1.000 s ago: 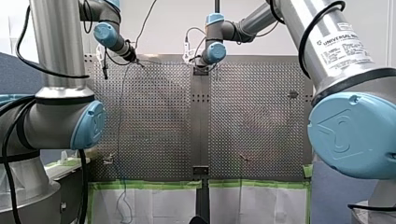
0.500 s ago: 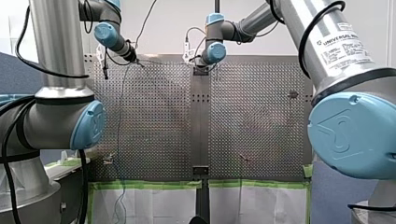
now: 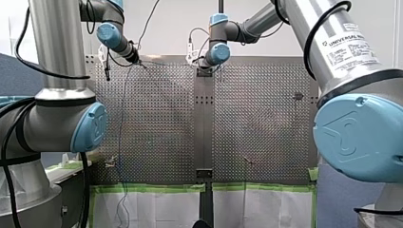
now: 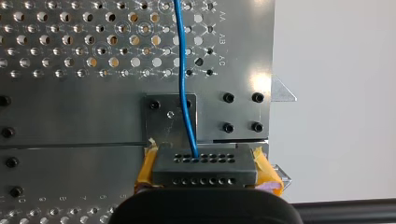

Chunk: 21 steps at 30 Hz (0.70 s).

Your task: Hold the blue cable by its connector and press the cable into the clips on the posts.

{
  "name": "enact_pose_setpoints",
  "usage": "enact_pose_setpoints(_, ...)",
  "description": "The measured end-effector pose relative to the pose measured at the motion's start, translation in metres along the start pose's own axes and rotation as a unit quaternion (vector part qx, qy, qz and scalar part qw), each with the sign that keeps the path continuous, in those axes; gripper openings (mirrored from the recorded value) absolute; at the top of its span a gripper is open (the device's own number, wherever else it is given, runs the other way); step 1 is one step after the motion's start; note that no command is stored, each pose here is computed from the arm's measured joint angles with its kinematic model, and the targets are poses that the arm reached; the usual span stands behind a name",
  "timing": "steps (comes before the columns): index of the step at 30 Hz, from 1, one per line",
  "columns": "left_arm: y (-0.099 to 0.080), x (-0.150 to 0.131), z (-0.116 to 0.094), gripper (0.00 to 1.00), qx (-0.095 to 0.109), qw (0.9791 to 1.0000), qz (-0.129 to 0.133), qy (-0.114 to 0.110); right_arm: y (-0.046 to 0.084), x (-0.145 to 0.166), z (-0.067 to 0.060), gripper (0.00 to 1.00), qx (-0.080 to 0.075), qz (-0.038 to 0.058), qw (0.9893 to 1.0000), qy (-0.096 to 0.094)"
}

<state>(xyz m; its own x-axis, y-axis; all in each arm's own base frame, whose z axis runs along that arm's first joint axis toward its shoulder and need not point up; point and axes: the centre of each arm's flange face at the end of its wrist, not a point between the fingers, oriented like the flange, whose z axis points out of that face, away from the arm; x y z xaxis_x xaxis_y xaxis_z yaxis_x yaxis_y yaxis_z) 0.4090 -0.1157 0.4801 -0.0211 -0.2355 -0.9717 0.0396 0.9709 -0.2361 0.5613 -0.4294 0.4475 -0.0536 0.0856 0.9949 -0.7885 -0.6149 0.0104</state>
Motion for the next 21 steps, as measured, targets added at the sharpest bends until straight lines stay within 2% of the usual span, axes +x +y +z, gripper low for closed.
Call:
enact_pose_setpoints(7, -0.007, 0.004, 0.002, 1.0, 0.013, 0.9998, 0.017, 0.003, 0.0, 0.0, 0.0, 0.0, 0.0, 0.0007, 1.0, 0.0)
enact_pose_setpoints(13, -0.013, 0.011, 0.009, 1.0, 0.024, 0.9995, 0.02, 0.003, 0.0, 0.0, 0.0, 0.0, 0.001, 0.0016, 1.0, 0.001)
enact_pose_setpoints(21, -0.027, 0.003, 0.018, 1.0, 0.035, 0.9991, 0.017, -0.015, 0.0, -0.001, 0.0, 0.0, 0.002, 0.0045, 1.0, 0.001)
